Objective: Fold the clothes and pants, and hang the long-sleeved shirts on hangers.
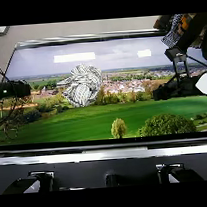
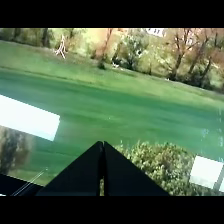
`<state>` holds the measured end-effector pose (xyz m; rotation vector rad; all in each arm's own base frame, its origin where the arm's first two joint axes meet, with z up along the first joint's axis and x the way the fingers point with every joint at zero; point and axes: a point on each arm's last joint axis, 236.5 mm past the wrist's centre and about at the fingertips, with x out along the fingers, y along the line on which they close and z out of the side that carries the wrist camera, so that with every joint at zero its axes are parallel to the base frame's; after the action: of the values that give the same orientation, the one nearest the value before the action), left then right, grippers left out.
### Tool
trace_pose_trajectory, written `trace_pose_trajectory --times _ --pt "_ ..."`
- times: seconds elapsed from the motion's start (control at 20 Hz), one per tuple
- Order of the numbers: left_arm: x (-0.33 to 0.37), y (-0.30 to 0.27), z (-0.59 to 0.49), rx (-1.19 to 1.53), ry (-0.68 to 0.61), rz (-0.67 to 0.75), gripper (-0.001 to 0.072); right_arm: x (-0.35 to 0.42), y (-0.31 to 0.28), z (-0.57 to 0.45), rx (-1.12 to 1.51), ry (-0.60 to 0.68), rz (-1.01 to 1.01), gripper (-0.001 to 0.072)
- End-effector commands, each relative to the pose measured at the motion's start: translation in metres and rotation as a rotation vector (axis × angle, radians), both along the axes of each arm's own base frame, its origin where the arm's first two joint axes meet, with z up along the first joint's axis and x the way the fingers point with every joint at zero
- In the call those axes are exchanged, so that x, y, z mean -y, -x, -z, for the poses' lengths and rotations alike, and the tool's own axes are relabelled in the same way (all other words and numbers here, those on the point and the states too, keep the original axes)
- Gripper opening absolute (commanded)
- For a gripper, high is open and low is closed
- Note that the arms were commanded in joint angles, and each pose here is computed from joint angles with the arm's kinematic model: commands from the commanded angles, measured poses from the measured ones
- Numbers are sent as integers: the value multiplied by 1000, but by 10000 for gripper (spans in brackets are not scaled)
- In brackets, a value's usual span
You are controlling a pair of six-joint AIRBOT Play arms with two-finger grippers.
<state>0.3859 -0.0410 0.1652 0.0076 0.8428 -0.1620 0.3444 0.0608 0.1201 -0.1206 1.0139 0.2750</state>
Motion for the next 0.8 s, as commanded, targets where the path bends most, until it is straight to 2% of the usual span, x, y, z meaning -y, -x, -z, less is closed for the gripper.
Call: trace_pose_trajectory --times 0.0,0.1,0.2,0.35,0.5,0.75 --pt "0 -5 7 -17 40 -49 720 0 0 0 -2 0 -1 31" --pt "-4 -8 37 -110 123 -168 720 0 0 0 -1 0 -1 31" --pt "-2 -12 86 -228 167 -197 720 -1 0 0 -1 -1 -1 31" --pt "17 -31 157 -370 355 -256 720 -1 0 0 -1 -1 -1 31" --pt "26 -73 196 -342 495 -306 720 -1 0 0 -1 -2 -1 31" --pt "20 -122 229 -271 580 -416 720 -1 0 0 -1 -2 -1 31"
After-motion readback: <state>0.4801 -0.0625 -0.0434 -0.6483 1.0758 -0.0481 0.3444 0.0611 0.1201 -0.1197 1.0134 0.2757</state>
